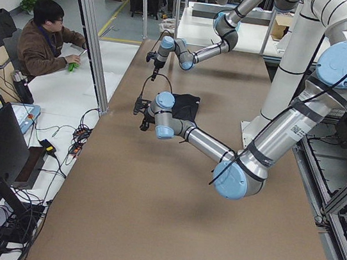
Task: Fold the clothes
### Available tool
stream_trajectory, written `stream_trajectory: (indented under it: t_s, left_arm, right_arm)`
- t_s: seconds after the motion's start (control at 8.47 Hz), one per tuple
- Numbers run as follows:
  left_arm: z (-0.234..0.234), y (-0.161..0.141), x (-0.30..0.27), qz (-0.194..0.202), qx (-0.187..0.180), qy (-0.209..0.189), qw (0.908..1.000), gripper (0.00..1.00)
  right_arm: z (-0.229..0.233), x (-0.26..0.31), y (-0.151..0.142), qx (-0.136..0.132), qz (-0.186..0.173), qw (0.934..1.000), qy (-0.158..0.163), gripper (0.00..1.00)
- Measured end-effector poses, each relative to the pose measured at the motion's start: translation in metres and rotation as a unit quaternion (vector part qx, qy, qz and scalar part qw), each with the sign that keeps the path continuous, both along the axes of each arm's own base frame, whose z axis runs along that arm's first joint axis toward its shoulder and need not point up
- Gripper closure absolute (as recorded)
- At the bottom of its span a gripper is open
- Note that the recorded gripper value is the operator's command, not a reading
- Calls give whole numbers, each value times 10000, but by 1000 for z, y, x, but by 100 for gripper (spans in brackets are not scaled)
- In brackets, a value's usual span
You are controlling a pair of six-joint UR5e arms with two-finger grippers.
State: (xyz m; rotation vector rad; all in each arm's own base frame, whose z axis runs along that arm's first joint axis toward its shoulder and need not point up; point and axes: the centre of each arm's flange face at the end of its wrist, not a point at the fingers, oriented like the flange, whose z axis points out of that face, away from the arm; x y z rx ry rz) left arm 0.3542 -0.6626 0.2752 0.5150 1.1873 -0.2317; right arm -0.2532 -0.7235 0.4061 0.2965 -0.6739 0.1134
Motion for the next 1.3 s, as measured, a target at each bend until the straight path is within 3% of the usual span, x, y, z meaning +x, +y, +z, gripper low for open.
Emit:
stream_trajectory:
  t_s: [0.35, 0.59, 0.83, 0.94, 1.18, 1.3]
  left_arm:
    - [60, -26, -72, -333, -107, -655, 9972, 0]
    - [144, -27, -144, -483, -107, -1367, 9894, 0]
    - [222, -14, -237, -645, -151, -2063, 9762, 0]
    - [242, -12, -280, -728, -237, -2473, 9659, 0]
    - [245, -7, -338, -703, -363, -3712, 9252, 0]
    - [233, 1, -353, -634, -378, -4181, 9054, 0]
  right_arm:
    - [78, 102, 26, 484, -859, 9945, 345, 6]
    - [119, 157, 62, 658, -992, 9910, 611, 6]
    - [156, 190, 89, 743, -1022, 9852, 1157, 6]
    - [171, 203, 97, 848, -1161, 9771, 1567, 6]
    - [187, 252, 104, 1063, -1425, 9590, 2208, 6]
    - [190, 275, 111, 1144, -1517, 9534, 2345, 6]
